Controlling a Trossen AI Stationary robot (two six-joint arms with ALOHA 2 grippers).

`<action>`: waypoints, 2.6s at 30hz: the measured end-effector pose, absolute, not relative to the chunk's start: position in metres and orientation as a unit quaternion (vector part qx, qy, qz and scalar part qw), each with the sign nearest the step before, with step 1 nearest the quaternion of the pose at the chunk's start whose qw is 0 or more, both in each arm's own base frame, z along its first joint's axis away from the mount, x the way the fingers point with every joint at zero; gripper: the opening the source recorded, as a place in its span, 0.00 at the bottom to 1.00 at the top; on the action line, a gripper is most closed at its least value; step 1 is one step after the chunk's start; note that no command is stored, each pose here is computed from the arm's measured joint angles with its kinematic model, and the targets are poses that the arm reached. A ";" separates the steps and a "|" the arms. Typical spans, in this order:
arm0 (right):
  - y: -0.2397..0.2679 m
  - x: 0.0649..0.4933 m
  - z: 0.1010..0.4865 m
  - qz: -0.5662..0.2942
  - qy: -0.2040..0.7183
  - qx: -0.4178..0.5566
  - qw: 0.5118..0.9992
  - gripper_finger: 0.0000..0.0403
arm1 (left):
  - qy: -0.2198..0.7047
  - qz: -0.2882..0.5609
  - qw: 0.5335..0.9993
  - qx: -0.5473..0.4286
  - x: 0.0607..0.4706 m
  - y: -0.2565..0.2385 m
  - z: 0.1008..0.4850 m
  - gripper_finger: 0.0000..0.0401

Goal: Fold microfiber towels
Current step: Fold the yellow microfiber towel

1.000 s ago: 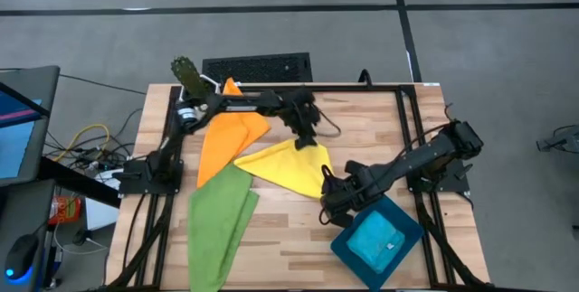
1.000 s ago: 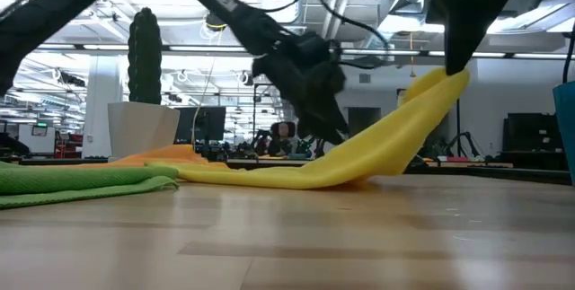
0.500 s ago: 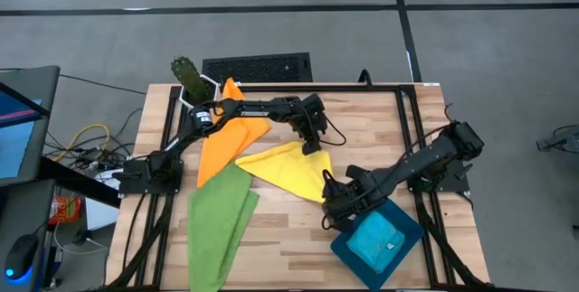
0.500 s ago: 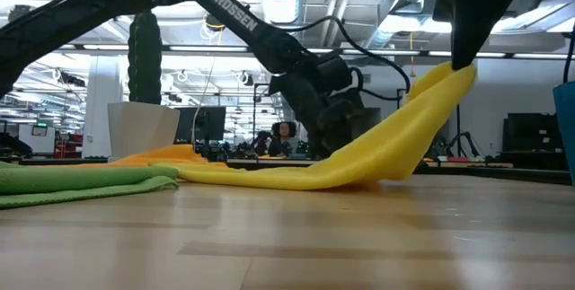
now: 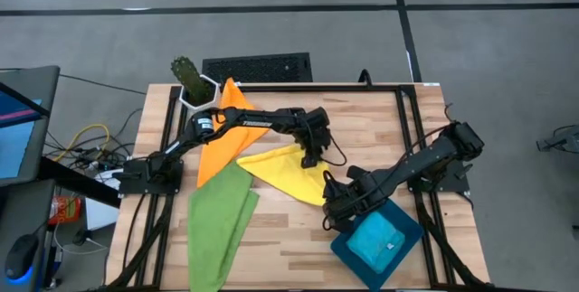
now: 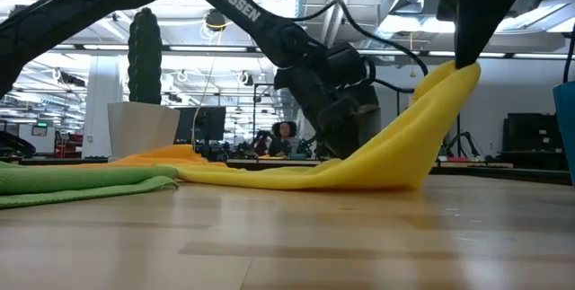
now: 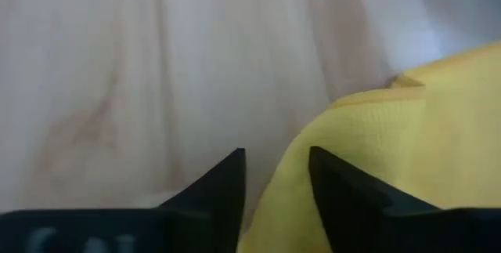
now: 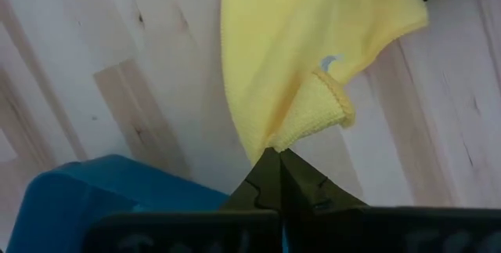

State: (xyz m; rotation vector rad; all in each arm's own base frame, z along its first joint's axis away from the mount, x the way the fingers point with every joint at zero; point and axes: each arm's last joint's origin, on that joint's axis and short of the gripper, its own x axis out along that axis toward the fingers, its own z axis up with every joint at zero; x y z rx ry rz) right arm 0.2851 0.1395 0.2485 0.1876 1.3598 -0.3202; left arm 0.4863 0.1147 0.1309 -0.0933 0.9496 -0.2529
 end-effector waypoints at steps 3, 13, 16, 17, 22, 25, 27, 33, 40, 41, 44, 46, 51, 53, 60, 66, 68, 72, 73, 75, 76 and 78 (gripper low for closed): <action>0.140 0.285 0.248 -0.153 0.624 0.093 0.761 0.04 | 0.460 -0.137 0.875 -0.064 0.485 0.113 0.130 0.21; 0.145 0.283 0.249 -0.154 0.620 0.100 0.763 0.03 | 0.430 -0.117 0.892 -0.074 0.481 0.114 0.170 0.02; 0.146 0.282 0.249 -0.157 0.618 0.103 0.763 0.05 | 0.419 -0.116 0.897 -0.075 0.478 0.116 0.182 0.02; 0.147 0.282 0.249 -0.157 0.618 0.103 0.763 0.06 | 0.414 -0.125 0.898 -0.074 0.478 0.117 0.184 0.03; 0.149 0.281 0.249 -0.154 0.617 0.102 0.765 0.05 | 0.407 -0.152 0.897 -0.084 0.477 0.118 0.185 0.13; 0.151 0.280 0.249 -0.154 0.617 0.103 0.765 0.04 | 0.397 -0.186 0.893 -0.103 0.476 0.117 0.186 0.21; 0.151 0.281 0.249 -0.155 0.616 0.106 0.765 0.04 | 0.392 -0.196 0.892 -0.105 0.474 0.118 0.188 0.27; 0.154 0.281 0.249 -0.156 0.610 0.115 0.768 0.06 | 0.377 -0.213 0.901 -0.041 0.473 0.123 0.191 0.49; 0.154 0.281 0.249 -0.161 0.608 0.127 0.767 0.04 | 0.357 -0.240 0.899 0.075 0.489 0.097 0.174 0.65; 0.154 0.281 0.249 -0.161 0.608 0.127 0.767 0.04 | 0.354 -0.243 0.900 0.077 0.490 0.095 0.173 0.65; 0.154 0.282 0.249 -0.160 0.606 0.129 0.769 0.06 | 0.347 -0.209 0.909 0.100 0.499 0.093 0.166 0.65; 0.155 0.282 0.249 -0.158 0.604 0.132 0.770 0.06 | 0.373 -0.195 0.901 0.100 0.497 0.093 0.157 0.64; 0.155 0.284 0.249 -0.154 0.598 0.137 0.774 0.06 | 0.388 -0.177 0.899 0.100 0.499 0.097 0.140 0.64; 0.156 0.284 0.250 -0.153 0.597 0.138 0.775 0.05 | 0.377 -0.175 0.903 0.108 0.503 0.098 0.137 0.64; 0.156 0.285 0.250 -0.151 0.595 0.140 0.777 0.06 | 0.406 -0.172 0.892 0.099 0.500 0.095 0.128 0.52; 0.156 0.285 0.250 -0.151 0.595 0.139 0.777 0.05 | 0.405 -0.159 0.896 0.084 0.500 0.096 0.133 0.26; 0.156 0.285 0.250 -0.151 0.595 0.138 0.777 0.05 | 0.392 -0.153 0.903 0.084 0.500 0.099 0.143 0.18; 0.156 0.285 0.250 -0.150 0.595 0.136 0.778 0.05 | 0.381 -0.143 0.910 0.078 0.497 0.103 0.161 0.05; 0.156 0.285 0.250 -0.150 0.595 0.136 0.778 0.05 | 0.384 -0.139 0.910 0.070 0.495 0.104 0.165 0.03; 0.156 0.285 0.250 -0.154 0.593 0.137 0.778 0.06 | 0.386 -0.128 0.912 0.051 0.489 0.107 0.178 0.01; 0.154 0.286 0.250 -0.160 0.591 0.138 0.779 0.06 | 0.386 -0.121 0.914 0.041 0.485 0.109 0.190 0.01; 0.151 0.286 0.251 -0.169 0.587 0.141 0.779 0.05 | 0.389 -0.098 0.916 0.023 0.472 0.114 0.219 0.01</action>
